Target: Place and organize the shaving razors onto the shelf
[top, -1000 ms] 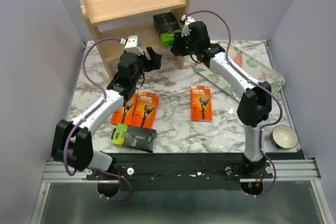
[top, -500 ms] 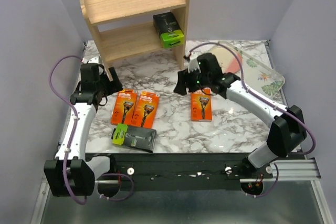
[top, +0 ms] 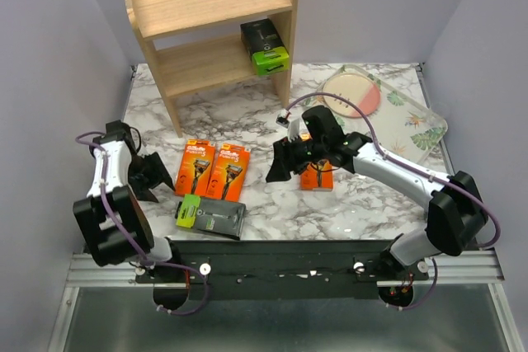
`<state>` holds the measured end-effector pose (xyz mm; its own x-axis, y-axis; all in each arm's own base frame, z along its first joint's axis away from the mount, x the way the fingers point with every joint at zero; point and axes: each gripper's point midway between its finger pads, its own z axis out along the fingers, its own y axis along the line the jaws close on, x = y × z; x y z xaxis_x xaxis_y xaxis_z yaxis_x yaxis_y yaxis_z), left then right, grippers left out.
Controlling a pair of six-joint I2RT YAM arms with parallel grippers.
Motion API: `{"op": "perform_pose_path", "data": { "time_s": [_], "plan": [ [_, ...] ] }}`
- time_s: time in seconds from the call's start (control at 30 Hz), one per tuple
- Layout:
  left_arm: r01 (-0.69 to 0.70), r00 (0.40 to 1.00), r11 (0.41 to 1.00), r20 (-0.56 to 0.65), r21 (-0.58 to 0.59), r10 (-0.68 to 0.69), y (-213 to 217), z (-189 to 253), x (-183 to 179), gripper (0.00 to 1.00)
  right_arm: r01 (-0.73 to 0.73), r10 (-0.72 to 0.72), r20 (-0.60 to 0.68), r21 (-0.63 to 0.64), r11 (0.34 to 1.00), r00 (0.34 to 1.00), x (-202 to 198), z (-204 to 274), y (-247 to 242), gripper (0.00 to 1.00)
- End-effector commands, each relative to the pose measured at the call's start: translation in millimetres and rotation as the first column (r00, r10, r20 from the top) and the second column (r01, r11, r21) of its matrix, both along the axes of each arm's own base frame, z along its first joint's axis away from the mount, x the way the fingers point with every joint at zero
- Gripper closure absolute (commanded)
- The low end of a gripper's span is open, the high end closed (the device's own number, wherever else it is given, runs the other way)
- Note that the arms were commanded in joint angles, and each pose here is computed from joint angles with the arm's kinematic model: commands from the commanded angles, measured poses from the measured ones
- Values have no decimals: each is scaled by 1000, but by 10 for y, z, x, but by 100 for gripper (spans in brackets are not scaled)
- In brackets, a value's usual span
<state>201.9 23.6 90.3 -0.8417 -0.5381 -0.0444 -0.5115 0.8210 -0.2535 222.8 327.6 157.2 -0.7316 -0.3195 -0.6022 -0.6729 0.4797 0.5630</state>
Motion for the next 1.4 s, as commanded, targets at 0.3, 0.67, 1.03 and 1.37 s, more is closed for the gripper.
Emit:
{"op": "perform_pose_path", "data": {
  "time_s": [0.3, 0.67, 1.03, 1.37],
  "plan": [
    [26, 956, 980, -283, -197, -82, -170, -305, -280, 48, -9, 6, 61, 40, 999, 998, 48, 257, 37, 28],
    [140, 957, 948, -208, -286, -204, -575, -465, -262, 58, 2, -4, 74, 24, 1000, 997, 208, 263, 113, 27],
    [257, 964, 854, 52, -452, -262, -926, -165, -69, 100, 38, -37, 108, -3, 999, 993, 324, 255, 7, 27],
    [164, 954, 790, 300, -590, 27, -1354, 519, 360, 100, 77, -64, 171, -74, 994, 983, 358, 198, -302, 28]
  ]
}}
